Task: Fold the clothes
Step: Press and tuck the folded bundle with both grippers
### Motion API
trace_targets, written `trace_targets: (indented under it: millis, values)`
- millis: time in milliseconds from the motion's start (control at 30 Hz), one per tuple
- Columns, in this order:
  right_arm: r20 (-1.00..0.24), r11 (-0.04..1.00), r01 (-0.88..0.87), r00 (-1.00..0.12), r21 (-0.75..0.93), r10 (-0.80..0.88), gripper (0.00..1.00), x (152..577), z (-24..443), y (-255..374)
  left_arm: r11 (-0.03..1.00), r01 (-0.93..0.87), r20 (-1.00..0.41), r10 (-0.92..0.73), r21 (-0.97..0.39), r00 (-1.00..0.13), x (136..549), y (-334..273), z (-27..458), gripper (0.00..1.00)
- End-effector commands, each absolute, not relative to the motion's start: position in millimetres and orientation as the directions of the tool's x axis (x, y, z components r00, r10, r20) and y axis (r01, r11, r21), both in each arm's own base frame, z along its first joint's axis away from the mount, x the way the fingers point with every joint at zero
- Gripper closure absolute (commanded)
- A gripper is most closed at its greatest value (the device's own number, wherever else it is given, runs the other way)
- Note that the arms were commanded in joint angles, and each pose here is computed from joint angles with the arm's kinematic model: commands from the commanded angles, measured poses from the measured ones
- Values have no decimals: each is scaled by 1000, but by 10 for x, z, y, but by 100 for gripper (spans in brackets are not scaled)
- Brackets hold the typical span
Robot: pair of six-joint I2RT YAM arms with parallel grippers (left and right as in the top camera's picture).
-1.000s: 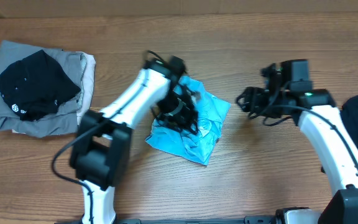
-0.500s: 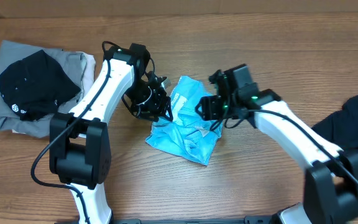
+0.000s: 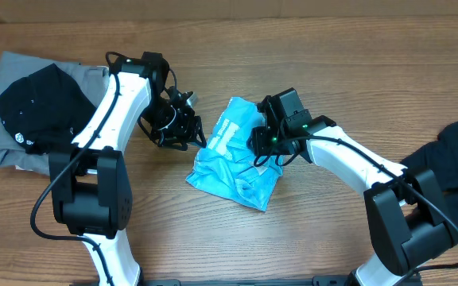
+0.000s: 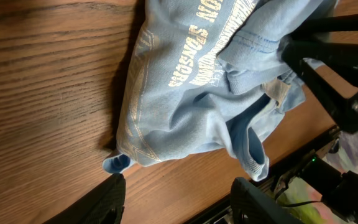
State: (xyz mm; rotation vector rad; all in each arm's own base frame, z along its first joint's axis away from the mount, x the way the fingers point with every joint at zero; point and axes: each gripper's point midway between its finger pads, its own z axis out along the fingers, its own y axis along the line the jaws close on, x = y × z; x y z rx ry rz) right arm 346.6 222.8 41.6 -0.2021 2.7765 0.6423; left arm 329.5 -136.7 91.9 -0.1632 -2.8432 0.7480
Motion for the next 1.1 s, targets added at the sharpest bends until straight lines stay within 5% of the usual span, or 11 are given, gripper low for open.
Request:
trace_targets:
  millis: [0,100,500,667,867,1067]
  values:
    - [-326,907,-177,-944,381,-48,77,3547,460,2193,860,100,105,175,-500,-979,3353,-1377,1039,41]
    - [-331,906,-208,-940,369,-80,57,3527,452,2194,860,102,101,175,-500,-979,3361,-1378,1038,41]
    - [-412,900,-412,-852,144,-324,47,3449,502,2172,863,107,93,175,-493,-980,3381,-1367,1029,39]
    - [-447,913,-400,-834,85,-324,53,3510,590,2125,862,114,78,174,-494,-982,3414,-1373,1026,38]
    - [-458,951,-309,-849,28,-263,81,3593,593,1976,862,114,78,175,-494,-982,3415,-1373,1026,36]
    - [-459,970,-240,-868,49,-192,96,3632,646,1855,862,114,78,175,-493,-982,3414,-1372,1025,36]
